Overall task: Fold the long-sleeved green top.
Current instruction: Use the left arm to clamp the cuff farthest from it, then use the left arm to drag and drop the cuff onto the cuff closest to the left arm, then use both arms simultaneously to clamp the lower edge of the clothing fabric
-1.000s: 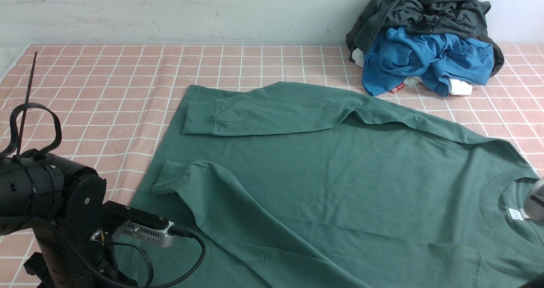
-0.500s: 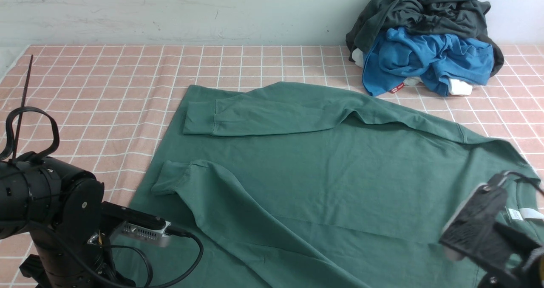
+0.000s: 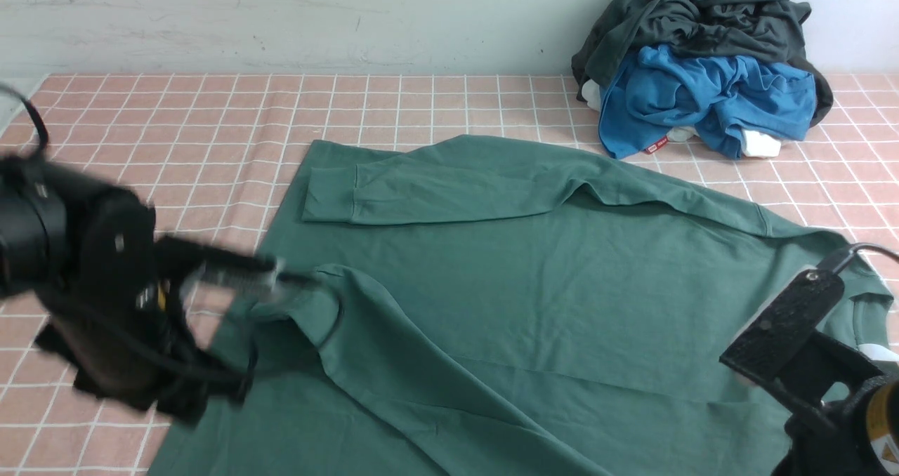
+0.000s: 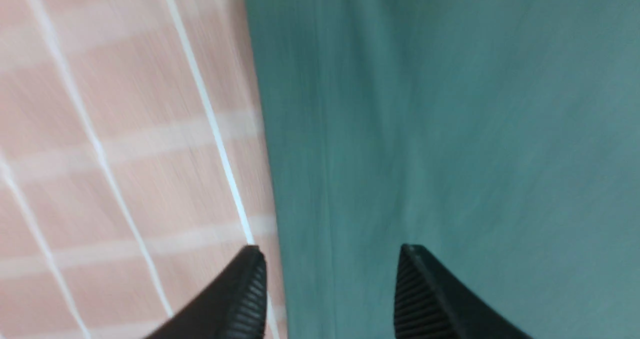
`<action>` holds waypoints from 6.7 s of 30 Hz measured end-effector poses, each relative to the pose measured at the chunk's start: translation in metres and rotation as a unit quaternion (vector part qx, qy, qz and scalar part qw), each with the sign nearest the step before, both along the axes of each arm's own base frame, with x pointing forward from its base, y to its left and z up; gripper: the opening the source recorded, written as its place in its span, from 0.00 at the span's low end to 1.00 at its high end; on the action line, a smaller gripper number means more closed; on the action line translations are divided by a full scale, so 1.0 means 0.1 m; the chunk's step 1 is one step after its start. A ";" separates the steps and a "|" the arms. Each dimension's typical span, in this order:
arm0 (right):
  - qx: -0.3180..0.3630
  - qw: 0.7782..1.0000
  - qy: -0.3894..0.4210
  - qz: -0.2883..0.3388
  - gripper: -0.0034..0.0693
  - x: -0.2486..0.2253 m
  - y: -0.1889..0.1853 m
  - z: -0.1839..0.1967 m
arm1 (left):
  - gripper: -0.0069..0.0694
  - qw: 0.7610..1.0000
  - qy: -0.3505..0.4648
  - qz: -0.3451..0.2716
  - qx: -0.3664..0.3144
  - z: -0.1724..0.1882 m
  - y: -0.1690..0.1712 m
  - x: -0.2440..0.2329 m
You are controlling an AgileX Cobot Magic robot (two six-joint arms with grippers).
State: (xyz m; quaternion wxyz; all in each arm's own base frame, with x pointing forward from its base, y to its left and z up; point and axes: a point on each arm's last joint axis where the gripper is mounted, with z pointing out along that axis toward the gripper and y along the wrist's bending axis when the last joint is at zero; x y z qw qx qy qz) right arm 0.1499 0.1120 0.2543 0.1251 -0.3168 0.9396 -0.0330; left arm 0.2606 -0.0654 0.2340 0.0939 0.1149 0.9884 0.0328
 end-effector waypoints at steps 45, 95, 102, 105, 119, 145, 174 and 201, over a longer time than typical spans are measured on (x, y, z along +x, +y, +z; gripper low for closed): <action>0.033 0.987 -0.142 -0.063 0.19 0.28 0.04 0.40 | 0.13 0.992 -0.061 -0.014 -0.109 -0.58 -0.32 2.54; 0.071 0.997 -0.038 0.011 0.48 -0.11 -0.02 0.52 | 0.71 0.966 0.079 -0.244 -0.026 -0.20 -0.50 -0.40; 0.115 0.992 -0.008 0.049 0.50 -0.24 0.02 0.54 | 0.71 0.911 0.129 -0.385 0.068 -0.50 -0.50 -0.73; 0.120 0.991 -0.014 0.055 0.50 -0.31 -0.04 0.55 | 0.71 0.902 0.113 -0.407 0.090 -0.66 -0.42 -0.78; 0.113 0.992 -0.025 0.058 0.50 -0.38 -0.12 0.50 | 0.71 0.875 0.043 -0.464 0.135 -0.81 -0.35 -0.74; 0.107 0.991 -0.056 0.063 0.50 -0.32 -0.13 0.51 | 0.12 0.920 0.035 -0.374 0.112 -0.77 -0.28 -0.67; 0.005 0.971 -0.075 0.229 0.74 -0.33 -0.22 -0.06 | 0.12 0.963 0.097 -0.245 0.053 -0.51 -0.22 -0.98; -0.148 0.921 -0.002 0.361 0.48 0.16 0.04 -1.02 | 0.12 0.965 0.092 -0.242 0.045 -0.51 -0.23 -0.98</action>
